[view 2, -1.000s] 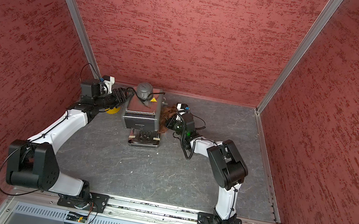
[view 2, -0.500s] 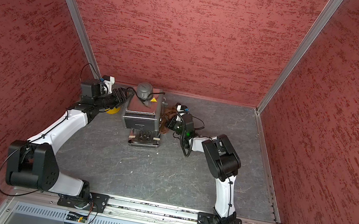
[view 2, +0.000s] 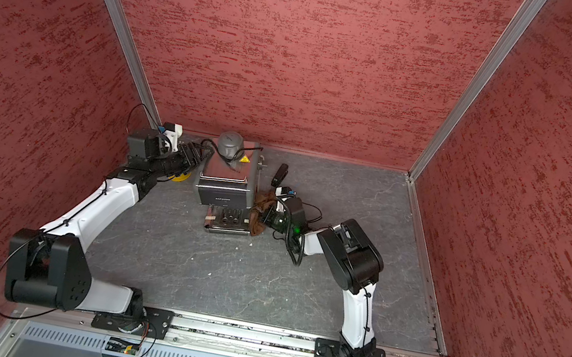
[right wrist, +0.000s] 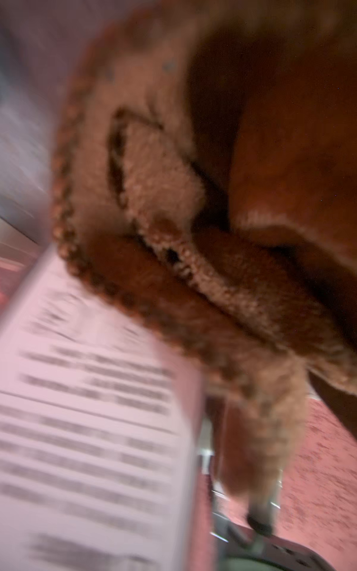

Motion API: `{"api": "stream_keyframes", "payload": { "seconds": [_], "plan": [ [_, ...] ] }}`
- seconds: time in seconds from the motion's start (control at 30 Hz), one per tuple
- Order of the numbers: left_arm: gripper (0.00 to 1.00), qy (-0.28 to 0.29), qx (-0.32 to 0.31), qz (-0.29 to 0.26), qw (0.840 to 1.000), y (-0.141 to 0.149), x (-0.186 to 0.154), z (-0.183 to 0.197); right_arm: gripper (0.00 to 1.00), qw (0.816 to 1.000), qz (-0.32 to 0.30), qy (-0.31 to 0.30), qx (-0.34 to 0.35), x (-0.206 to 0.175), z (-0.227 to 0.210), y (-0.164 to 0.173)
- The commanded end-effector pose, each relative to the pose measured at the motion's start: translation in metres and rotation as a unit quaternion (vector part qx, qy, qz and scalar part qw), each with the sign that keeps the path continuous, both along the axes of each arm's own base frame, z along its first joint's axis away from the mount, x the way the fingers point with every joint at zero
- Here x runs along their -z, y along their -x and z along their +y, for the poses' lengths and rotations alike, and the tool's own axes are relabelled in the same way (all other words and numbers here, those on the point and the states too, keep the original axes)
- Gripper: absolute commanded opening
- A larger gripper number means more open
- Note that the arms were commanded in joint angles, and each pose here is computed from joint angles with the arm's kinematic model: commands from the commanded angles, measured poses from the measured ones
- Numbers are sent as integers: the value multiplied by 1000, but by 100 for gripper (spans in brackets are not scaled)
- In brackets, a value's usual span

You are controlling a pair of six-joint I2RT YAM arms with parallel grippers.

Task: Wipe the surface of a coffee machine
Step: Wipe the dirt from the surface of the coffee machine.

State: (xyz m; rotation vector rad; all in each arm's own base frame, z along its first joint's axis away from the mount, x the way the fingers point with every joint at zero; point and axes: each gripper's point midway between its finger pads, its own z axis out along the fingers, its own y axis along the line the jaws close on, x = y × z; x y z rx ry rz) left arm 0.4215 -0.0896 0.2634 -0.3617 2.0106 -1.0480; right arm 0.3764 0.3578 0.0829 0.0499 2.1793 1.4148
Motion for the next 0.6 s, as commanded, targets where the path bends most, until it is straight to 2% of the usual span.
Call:
{"api": "stream_keyframes", "payload": {
  "seconds": [0.0,0.33,0.57],
  "plan": [
    [67,-7,4,42,999,11,27,-2,0,999,-14,-48,-17,-34,13,14],
    [67,1,9,40,999,11,26,-5,0,986,-29,-167,4,-87,4,26],
    [67,-1,9,38,999,15,23,-5,0,974,-42,-221,13,-119,-6,33]
  ]
}}
